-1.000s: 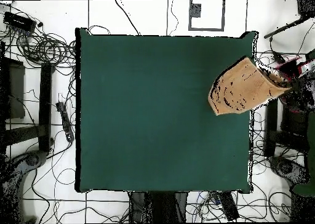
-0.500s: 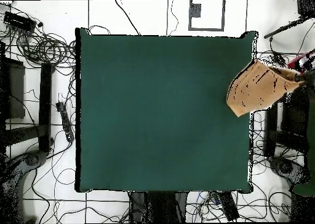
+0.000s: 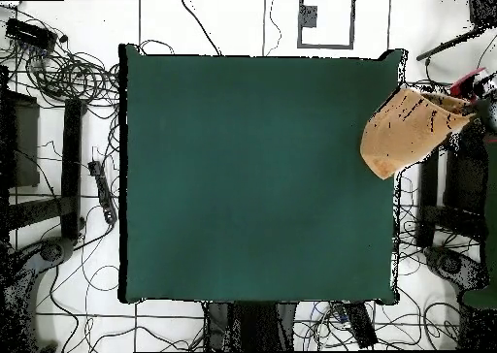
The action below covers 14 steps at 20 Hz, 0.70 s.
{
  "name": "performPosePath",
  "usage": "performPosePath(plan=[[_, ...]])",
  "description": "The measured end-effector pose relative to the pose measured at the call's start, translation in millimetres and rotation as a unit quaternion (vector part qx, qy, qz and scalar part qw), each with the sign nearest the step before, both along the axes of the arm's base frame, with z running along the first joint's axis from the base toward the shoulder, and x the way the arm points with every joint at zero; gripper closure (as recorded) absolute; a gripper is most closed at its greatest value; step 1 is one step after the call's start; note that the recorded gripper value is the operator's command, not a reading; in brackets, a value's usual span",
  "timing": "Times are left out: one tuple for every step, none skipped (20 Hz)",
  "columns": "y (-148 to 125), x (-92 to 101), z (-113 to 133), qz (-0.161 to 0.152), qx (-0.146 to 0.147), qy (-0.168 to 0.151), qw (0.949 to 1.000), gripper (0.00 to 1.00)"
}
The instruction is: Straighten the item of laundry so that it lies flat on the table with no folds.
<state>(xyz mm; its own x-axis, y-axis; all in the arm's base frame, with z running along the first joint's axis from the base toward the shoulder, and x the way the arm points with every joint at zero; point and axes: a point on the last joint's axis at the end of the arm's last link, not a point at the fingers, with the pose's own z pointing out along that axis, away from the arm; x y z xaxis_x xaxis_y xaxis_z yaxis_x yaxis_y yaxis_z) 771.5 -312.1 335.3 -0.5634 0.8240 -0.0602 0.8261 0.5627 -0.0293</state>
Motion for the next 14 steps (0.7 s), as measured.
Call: performPosePath(plan=[[0,0.5,-1,0.0,-0.001,0.0,1.0,1.0],[0,1.1,-3,0.001,-0.001,-0.001,1.0,1.0],[1,1.5,-3,0.001,-0.002,-0.002,1.0,1.0],[0,1.7,-3,0.001,-0.003,-0.002,1.0,1.0],[0,1.9,-3,0.002,-0.003,-0.003,1.0,1.0],[0,2.4,-2,0.001,-0.004,-0.004,1.0,1.0],[-1,2.9,-1,0.001,-0.006,-0.005,1.0,1.0],[-2,3.1,0,0.001,-0.007,-0.006,1.0,1.0],[-5,3.8,2,0.001,-0.01,-0.008,0.9999,1.0],[-9,4.2,3,0.001,-0.014,-0.01,0.9999,1.0],[-14,3.9,6,0.003,-0.016,-0.01,0.9998,1.0],[-19,3.6,8,0.006,-0.019,-0.011,0.9997,1.0],[-25,2.8,10,0.009,-0.021,-0.01,0.9997,1.0],[-35,0.3,14,0.015,-0.024,-0.008,0.9996,1.0]])
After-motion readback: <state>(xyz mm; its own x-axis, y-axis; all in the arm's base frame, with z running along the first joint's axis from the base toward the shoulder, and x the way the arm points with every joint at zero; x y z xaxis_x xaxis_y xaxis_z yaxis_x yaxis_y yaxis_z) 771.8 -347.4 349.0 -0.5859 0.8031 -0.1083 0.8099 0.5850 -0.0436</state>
